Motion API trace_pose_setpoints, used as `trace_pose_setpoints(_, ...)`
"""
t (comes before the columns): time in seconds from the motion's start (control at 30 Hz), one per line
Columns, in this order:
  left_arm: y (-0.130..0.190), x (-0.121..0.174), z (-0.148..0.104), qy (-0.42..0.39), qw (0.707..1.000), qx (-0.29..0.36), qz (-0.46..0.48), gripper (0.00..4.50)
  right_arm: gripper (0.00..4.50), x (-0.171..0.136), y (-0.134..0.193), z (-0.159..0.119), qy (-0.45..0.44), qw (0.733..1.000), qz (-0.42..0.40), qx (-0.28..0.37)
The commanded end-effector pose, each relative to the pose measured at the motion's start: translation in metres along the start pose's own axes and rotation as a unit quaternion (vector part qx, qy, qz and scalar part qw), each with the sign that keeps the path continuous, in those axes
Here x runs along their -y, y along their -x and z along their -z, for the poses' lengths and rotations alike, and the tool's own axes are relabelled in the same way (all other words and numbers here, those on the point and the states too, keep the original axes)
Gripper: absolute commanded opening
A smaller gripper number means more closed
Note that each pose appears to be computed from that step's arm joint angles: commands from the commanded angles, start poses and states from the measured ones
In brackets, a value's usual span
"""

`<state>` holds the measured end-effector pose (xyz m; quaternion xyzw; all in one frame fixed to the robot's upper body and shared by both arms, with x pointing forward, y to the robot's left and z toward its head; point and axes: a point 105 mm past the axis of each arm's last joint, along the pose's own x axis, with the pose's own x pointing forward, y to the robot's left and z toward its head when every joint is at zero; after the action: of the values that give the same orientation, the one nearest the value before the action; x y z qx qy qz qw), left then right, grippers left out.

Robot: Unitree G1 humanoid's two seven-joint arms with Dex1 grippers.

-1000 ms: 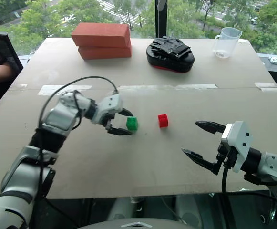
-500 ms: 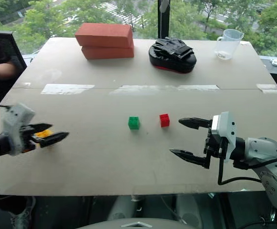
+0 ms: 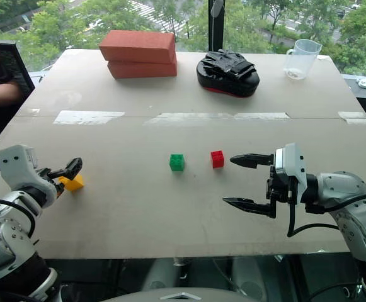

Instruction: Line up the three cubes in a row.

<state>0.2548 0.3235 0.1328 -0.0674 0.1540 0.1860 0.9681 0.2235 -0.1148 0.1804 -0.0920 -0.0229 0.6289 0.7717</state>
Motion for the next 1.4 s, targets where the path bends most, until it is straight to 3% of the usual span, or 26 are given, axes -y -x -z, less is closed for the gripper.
trace_pose_setpoints(0.03, 0.007, -0.007, -0.01, -0.017, 0.997, 0.046, -0.053, 4.39, 4.5, 0.001, 0.002, -0.01, 0.026, 1.0, -0.005, 0.004)
trace_pose_setpoints(0.37, 0.006, 0.026, 0.007, 0.003, 0.998, 0.058, -0.001, 4.39, 4.5, -0.001, 0.006, -0.011, 0.024, 1.0, 0.0, -0.003)
trace_pose_setpoints(0.9, 0.007, 0.027, 0.021, -0.001, 0.997, 0.067, -0.047, 4.39, 4.5, -0.001, 0.006, -0.012, 0.021, 1.0, 0.002, -0.007)
trace_pose_setpoints(1.07, 0.006, 0.026, 0.021, -0.007, 0.996, 0.074, -0.049, 2.35, 4.5, -0.002, 0.006, -0.013, 0.021, 1.0, 0.001, -0.006)
trace_pose_setpoints(1.13, 0.006, 0.026, 0.021, -0.008, 0.996, 0.075, -0.05, 1.32, 4.5, -0.002, 0.006, -0.014, 0.022, 1.0, 0.001, -0.002)
trace_pose_setpoints(1.23, 0.006, 0.031, 0.019, -0.014, 0.997, 0.076, -0.031, 1.28, 4.5, -0.004, 0.006, -0.015, 0.023, 1.0, 0.001, 0.0)
trace_pose_setpoints(1.33, 0.002, 0.071, 0.007, -0.016, 0.987, 0.086, 0.135, 1.28, 4.5, -0.007, 0.005, -0.017, 0.023, 1.0, 0.0, 0.007)
trace_pose_setpoints(1.4, 0.004, 0.099, -0.004, -0.069, 0.957, 0.091, 0.266, 1.28, 4.5, -0.009, 0.005, -0.019, 0.021, 1.0, 0.0, 0.011)
